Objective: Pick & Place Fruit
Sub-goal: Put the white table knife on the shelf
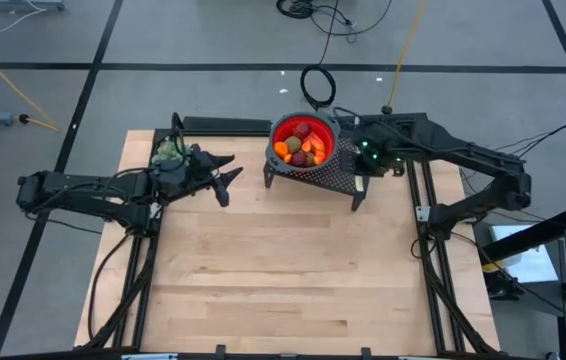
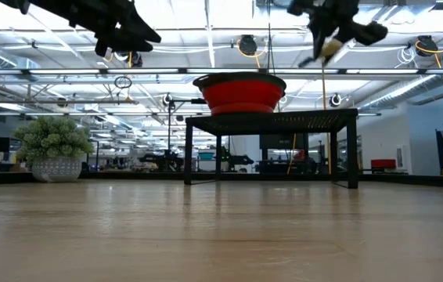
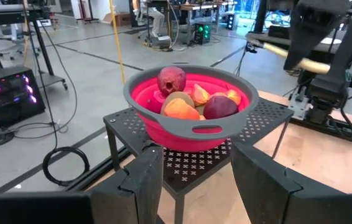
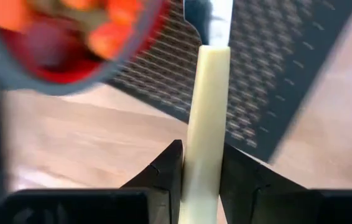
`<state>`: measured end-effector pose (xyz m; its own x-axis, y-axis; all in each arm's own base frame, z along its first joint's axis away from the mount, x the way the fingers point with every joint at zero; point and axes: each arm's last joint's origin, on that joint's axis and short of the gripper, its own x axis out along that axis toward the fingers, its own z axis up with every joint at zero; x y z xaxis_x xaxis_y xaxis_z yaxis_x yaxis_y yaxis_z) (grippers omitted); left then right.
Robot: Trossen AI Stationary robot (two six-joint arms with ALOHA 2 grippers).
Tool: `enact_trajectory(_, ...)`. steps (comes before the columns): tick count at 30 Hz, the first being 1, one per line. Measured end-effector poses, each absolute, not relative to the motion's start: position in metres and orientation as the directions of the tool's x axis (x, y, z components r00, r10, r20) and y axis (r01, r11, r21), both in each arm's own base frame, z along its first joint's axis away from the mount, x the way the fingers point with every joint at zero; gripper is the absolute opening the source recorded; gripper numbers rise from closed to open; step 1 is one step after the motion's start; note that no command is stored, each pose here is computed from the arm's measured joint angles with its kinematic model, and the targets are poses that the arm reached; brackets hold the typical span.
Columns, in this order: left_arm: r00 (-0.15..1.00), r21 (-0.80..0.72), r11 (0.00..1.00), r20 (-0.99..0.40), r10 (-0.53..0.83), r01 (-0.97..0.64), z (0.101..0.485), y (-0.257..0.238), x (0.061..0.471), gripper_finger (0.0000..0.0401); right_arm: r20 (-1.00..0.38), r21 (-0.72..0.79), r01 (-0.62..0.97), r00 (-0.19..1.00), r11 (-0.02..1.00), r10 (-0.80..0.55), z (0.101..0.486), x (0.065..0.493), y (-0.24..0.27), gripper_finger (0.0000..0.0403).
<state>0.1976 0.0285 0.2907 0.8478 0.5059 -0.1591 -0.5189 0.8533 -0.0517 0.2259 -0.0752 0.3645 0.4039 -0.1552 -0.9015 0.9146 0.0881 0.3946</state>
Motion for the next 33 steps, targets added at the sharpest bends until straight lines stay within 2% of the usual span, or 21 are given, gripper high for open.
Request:
enact_trajectory(5, 0.844, -0.049, 0.849, -0.159, 0.513, -0.525, 0.291, 0.03, 0.197, 0.0189, -0.948, 0.3, 0.954, 0.299, 0.016, -0.106, 0.35, 0.23, -0.083, 0.0071)
enact_trajectory(12, 0.843, -0.043, 0.849, -0.159, 0.514, -0.526, 0.291, 0.031, 0.197, 0.0189, -0.963, 0.258, 0.964, 0.252, -0.067, -0.097, 0.338, 0.24, -0.094, 0.0076)
enact_trajectory(21, 0.843, -0.033, 0.85, -0.158, 0.514, -0.525, 0.291, 0.031, 0.197, 0.0189, -0.977, 0.201, 0.977, 0.195, -0.072, -0.082, 0.323, 0.253, -0.101, 0.0077)
enact_trajectory(24, 0.843, -0.033, 0.85, -0.157, 0.514, -0.525, 0.291, 0.031, 0.197, 0.0189, -0.978, 0.183, 0.98, 0.172, -0.078, -0.121, 0.321, 0.254, -0.103, 0.0077)
enact_trajectory(33, 0.844, -0.026, 0.852, -0.157, 0.513, -0.523, 0.291, 0.031, 0.197, 0.0189, -0.977, 0.185, 0.978, 0.171, -0.101, -0.129, 0.322, 0.253, -0.103, 0.0079)
